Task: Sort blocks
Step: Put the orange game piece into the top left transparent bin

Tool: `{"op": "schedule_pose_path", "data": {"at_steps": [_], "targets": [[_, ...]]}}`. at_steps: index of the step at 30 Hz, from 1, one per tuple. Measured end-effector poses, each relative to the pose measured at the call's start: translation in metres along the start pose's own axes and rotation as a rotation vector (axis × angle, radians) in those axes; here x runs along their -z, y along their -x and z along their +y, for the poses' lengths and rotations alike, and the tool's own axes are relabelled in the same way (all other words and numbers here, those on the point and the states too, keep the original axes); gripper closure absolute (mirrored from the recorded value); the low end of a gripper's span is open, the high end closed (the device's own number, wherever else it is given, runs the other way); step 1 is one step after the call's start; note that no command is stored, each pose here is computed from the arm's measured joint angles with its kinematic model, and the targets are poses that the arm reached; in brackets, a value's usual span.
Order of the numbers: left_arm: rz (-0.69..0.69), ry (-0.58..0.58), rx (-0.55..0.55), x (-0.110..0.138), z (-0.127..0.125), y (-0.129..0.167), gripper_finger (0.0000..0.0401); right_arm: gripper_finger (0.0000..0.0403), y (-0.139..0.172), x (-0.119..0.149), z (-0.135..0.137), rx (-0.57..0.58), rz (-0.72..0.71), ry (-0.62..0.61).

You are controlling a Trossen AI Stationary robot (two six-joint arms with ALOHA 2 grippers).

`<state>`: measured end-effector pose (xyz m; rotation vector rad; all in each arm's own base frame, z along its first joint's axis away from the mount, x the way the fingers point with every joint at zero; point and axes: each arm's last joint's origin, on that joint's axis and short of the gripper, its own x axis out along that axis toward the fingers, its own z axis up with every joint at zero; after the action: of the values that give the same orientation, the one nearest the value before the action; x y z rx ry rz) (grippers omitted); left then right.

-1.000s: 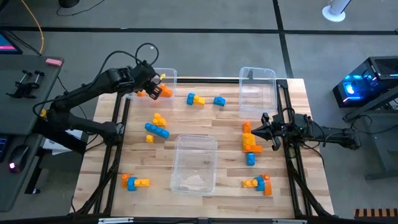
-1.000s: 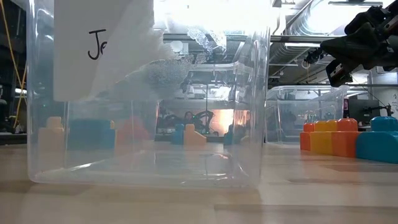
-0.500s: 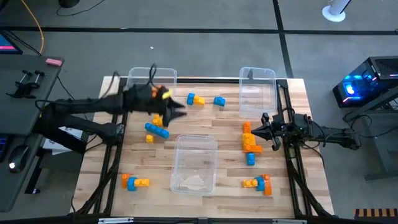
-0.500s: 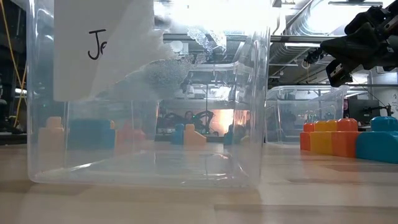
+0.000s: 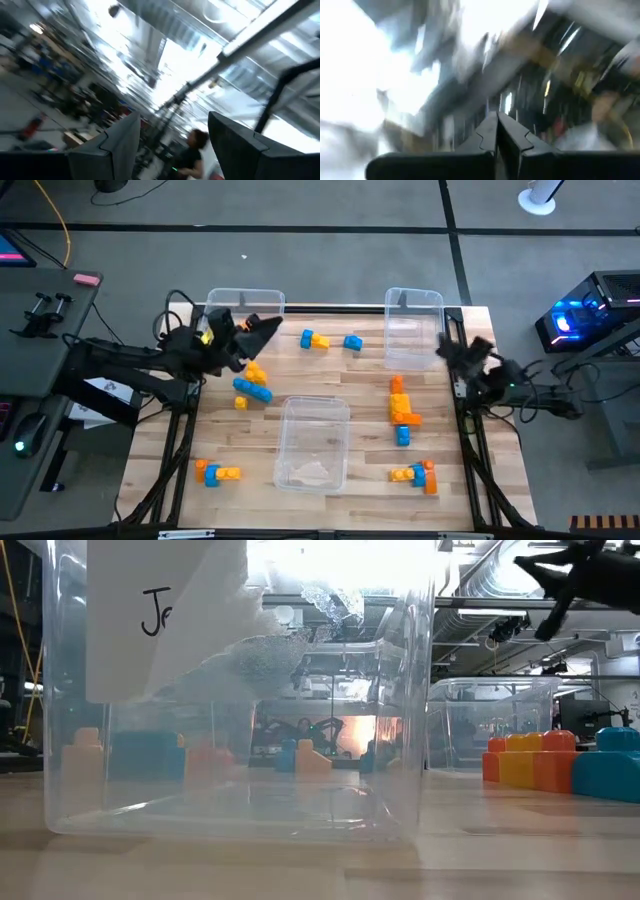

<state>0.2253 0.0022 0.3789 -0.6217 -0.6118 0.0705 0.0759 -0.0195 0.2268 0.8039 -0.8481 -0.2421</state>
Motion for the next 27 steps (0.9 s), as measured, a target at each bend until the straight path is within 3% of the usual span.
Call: {"op": "schedule_pose_path", "data": {"at_steps": [2, 5, 7, 9, 12, 15, 18, 21, 23, 27], "targets": [[-0.020, -0.021, -0.028, -0.001, 0.001, 0.000, 0.0183, 0.0402, -0.003, -0.006, 0.010, -0.103, -0.011, -0.017], [-0.029, -0.033, -0.045, -0.003, 0.005, -0.001, 0.0183, 0.0402, -0.017, -0.013, 0.041, -0.377, 0.221, -0.093], [-0.034, -0.042, -0.049, -0.005, 0.008, -0.002, 0.0183, 0.0402, -0.035, -0.013, 0.062, -0.386, 0.395, -0.122], [-0.030, -0.056, -0.035, -0.010, 0.011, -0.002, 0.0183, 0.0402, -0.057, -0.011, 0.085, -0.303, 0.580, -0.090], [0.002, -0.079, 0.015, -0.023, 0.015, 0.001, 0.0183, 0.0402, -0.082, 0.000, 0.109, -0.047, 0.981, 0.024], [0.057, -0.100, 0.034, -0.037, 0.017, 0.009, 0.0183, 0.0402, -0.087, 0.023, 0.116, 0.352, 1.428, 0.121], [0.121, -0.113, 0.015, -0.049, 0.019, 0.020, 0.0183, 0.0402, -0.081, 0.047, 0.118, 0.722, 1.752, 0.201], [0.193, -0.127, 0.006, -0.059, 0.018, 0.034, 0.0183, 0.0392, -0.070, 0.074, 0.123, 1.014, 1.949, 0.169], [0.247, -0.130, 0.005, -0.063, 0.018, 0.043, 0.0183, 0.0371, -0.059, 0.096, 0.128, 1.138, 2.019, 0.136], [0.329, -0.102, 0.030, -0.068, 0.014, 0.056, 0.0183, 0.0302, -0.035, 0.128, 0.137, 1.378, 2.000, 0.122]]}}
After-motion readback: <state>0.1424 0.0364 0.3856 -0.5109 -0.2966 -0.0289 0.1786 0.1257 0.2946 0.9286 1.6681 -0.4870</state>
